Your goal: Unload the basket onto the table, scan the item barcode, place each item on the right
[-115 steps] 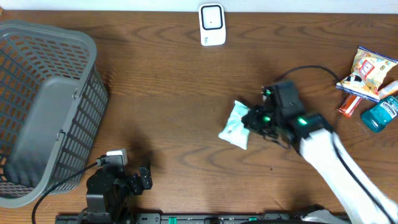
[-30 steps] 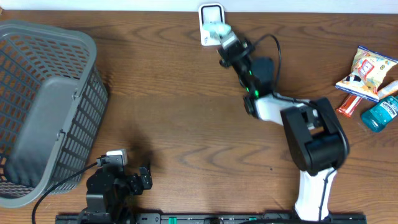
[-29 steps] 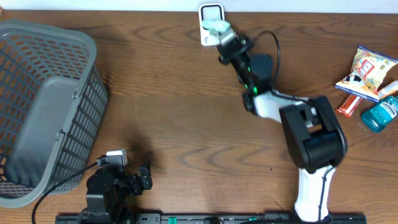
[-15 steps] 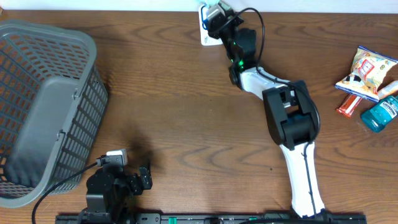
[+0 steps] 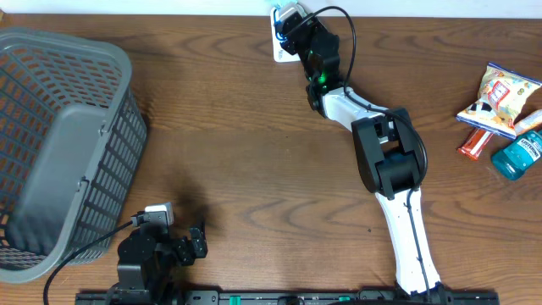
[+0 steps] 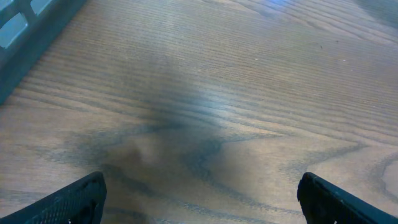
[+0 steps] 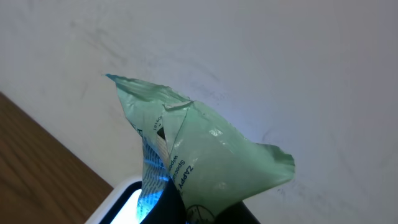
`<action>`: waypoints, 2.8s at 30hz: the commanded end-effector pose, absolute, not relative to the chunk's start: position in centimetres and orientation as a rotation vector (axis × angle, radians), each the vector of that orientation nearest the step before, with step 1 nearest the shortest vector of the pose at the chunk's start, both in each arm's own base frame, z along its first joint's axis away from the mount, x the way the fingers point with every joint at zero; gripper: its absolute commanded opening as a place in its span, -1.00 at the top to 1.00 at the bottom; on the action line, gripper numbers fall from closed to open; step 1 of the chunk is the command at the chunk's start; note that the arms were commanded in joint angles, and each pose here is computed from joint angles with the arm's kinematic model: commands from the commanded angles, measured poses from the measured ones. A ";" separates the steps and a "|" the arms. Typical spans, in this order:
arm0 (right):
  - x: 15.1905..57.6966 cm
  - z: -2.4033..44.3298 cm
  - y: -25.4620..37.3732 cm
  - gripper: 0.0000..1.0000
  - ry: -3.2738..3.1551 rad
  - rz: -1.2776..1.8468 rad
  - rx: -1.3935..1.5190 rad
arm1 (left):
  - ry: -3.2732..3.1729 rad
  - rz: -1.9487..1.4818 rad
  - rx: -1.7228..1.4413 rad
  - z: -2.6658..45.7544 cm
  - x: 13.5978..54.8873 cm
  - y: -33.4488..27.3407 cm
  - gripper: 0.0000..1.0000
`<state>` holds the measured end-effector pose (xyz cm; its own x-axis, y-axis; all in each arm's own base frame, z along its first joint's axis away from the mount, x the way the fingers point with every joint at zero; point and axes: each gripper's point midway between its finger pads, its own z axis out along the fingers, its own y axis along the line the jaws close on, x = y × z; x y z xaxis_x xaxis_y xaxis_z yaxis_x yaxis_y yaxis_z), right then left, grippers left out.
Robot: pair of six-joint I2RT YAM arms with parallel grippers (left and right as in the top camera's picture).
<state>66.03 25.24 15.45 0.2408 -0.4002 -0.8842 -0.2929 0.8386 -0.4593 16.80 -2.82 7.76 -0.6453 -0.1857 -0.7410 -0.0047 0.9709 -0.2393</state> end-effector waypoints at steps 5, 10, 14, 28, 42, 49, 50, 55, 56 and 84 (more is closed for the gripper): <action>65.9 15.8 26.2 0.98 1.386 -0.026 -0.506 | 2.322 -0.280 -0.144 6.2 16.0 -2.9 -0.96; 66.0 18.4 24.3 0.98 1.388 -0.085 -0.300 | 2.323 -0.280 -0.144 6.2 16.0 -2.9 -0.96; 65.7 21.2 23.6 0.98 1.420 -0.127 -0.264 | 2.323 -0.280 -0.144 6.2 16.0 -2.9 -0.96; 58.7 22.8 2.9 0.98 2.099 -0.726 -0.179 | 2.323 -0.280 -0.144 6.2 16.0 -2.9 -0.96; 46.2 3.3 -11.8 0.97 2.829 -0.066 0.520 | 2.323 -0.280 -0.144 6.2 16.0 -2.9 -0.96; 45.1 2.0 -14.0 0.76 2.795 0.028 0.596 | 2.323 -0.280 -0.144 6.2 16.0 -2.9 -0.96; 45.5 2.9 -13.3 0.38 2.788 0.110 0.554 | 2.323 -0.280 -0.144 6.2 16.0 -2.9 -0.96; 47.2 10.4 -8.9 -0.99 2.670 0.458 0.270 | 2.323 -0.280 -0.144 6.2 16.0 -2.9 -0.96; 47.2 12.0 -8.5 -0.99 2.648 0.476 0.239 | 2.323 -0.280 -0.144 6.2 16.0 -2.9 -0.96; 20.3 51.5 3.5 -0.99 1.685 0.221 -0.201 | 2.323 -0.280 -0.144 6.2 16.0 -2.9 -0.96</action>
